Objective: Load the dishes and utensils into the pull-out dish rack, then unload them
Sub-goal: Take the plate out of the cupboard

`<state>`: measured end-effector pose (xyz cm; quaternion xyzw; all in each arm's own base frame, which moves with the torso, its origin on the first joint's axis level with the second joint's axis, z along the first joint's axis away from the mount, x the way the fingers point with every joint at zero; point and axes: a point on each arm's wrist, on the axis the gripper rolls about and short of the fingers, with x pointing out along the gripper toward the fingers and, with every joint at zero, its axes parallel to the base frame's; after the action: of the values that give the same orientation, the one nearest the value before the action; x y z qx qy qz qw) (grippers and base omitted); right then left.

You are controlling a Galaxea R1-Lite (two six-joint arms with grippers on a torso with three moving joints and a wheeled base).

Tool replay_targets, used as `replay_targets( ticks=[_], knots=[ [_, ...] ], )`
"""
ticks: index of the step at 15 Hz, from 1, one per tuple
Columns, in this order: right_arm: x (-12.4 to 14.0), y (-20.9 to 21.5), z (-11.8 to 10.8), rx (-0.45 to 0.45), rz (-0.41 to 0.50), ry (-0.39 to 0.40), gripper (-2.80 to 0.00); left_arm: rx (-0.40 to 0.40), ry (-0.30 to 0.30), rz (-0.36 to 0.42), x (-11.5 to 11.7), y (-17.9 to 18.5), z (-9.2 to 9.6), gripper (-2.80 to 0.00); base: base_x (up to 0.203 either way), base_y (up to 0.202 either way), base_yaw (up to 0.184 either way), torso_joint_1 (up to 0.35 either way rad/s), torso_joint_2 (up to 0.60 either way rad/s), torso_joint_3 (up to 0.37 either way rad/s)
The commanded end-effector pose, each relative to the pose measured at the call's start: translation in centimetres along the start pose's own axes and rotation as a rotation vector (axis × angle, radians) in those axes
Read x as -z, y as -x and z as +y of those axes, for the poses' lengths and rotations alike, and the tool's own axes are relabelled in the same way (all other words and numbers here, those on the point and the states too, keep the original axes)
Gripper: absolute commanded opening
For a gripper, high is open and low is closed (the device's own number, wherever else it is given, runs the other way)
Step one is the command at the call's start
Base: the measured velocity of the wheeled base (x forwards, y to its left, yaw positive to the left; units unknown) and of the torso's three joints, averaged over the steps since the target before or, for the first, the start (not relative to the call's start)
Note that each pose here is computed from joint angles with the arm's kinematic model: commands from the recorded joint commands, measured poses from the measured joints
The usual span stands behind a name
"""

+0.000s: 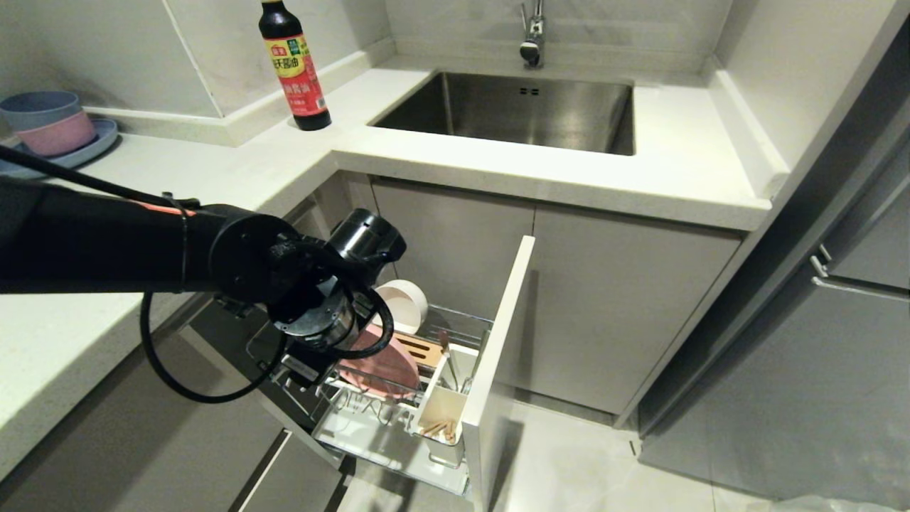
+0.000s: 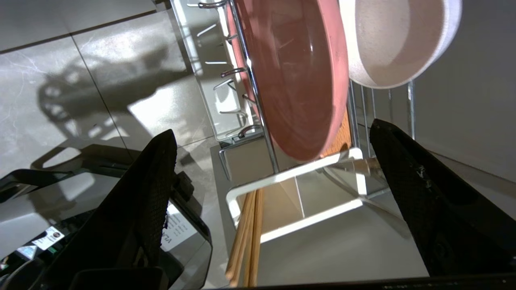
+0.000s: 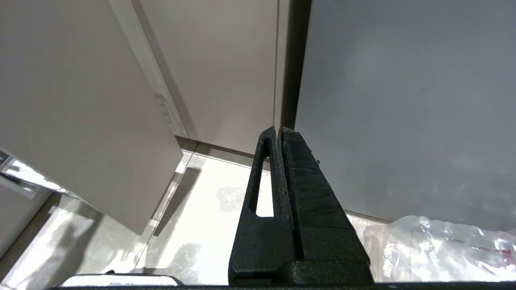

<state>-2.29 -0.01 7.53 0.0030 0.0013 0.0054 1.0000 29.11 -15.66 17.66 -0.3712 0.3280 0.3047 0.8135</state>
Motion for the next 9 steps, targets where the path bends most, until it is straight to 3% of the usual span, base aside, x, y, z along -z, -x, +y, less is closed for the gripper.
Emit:
replay_targets(
  ticks=[1, 9],
  knots=[
    [0.0, 0.0, 0.0, 0.0, 0.001, 0.0, -2.8, -0.04, 0.001, -0.002, 0.5, -2.0, -0.5, 0.0, 0.0, 0.0, 0.0, 0.0, 0.0, 0.0],
    [0.0, 0.0, 0.0, -0.002, -0.002, 0.0, -2.8, -0.076, 0.028, 0.022, 0.9, -6.3, -2.5, 0.0, 0.0, 0.0, 0.0, 0.0, 0.0, 0.0]
  ],
)
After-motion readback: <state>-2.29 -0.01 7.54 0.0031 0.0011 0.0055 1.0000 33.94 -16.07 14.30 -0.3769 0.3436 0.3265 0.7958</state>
